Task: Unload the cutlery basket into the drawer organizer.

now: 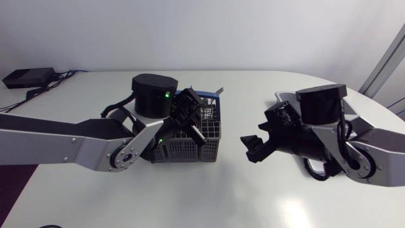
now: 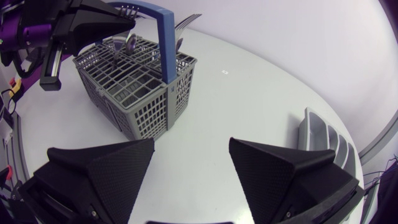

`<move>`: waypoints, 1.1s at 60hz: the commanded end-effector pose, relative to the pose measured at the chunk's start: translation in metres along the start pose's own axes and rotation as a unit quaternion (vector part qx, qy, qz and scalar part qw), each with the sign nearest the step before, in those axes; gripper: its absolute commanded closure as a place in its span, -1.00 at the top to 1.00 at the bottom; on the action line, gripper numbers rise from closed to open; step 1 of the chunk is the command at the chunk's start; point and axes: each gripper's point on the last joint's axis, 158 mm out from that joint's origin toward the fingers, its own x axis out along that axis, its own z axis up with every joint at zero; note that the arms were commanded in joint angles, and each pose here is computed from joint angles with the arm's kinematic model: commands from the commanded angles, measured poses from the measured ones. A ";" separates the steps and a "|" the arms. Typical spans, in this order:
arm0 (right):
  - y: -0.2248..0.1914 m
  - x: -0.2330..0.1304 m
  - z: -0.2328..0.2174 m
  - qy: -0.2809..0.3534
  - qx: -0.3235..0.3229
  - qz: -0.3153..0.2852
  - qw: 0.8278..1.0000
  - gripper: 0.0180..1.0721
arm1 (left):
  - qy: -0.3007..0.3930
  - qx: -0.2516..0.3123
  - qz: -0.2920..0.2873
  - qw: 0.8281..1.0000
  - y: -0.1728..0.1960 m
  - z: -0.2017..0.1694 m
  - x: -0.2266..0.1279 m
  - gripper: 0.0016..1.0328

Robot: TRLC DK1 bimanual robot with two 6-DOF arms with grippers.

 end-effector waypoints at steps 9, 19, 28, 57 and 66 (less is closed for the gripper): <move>0.005 0.006 -0.014 0.016 -0.005 0.005 1.000 0.65 | -0.045 -0.017 0.030 0.998 0.016 0.007 -0.023 -0.87; 0.008 0.007 -0.016 0.020 -0.007 0.009 1.000 0.65 | -0.068 -0.035 0.033 0.997 0.020 0.015 -0.031 -0.87; 0.008 0.007 -0.016 0.020 -0.007 0.009 1.000 0.65 | -0.085 -0.039 0.039 0.995 0.022 0.023 -0.033 -0.87; 0.067 -0.015 0.033 -0.050 -0.057 0.088 0.993 0.65 | -0.120 -0.052 0.048 0.990 0.030 0.039 -0.037 -0.86; 0.070 -0.008 0.039 -0.047 -0.056 0.091 0.993 0.65 | -0.135 -0.057 0.052 0.988 0.034 0.045 -0.045 -0.86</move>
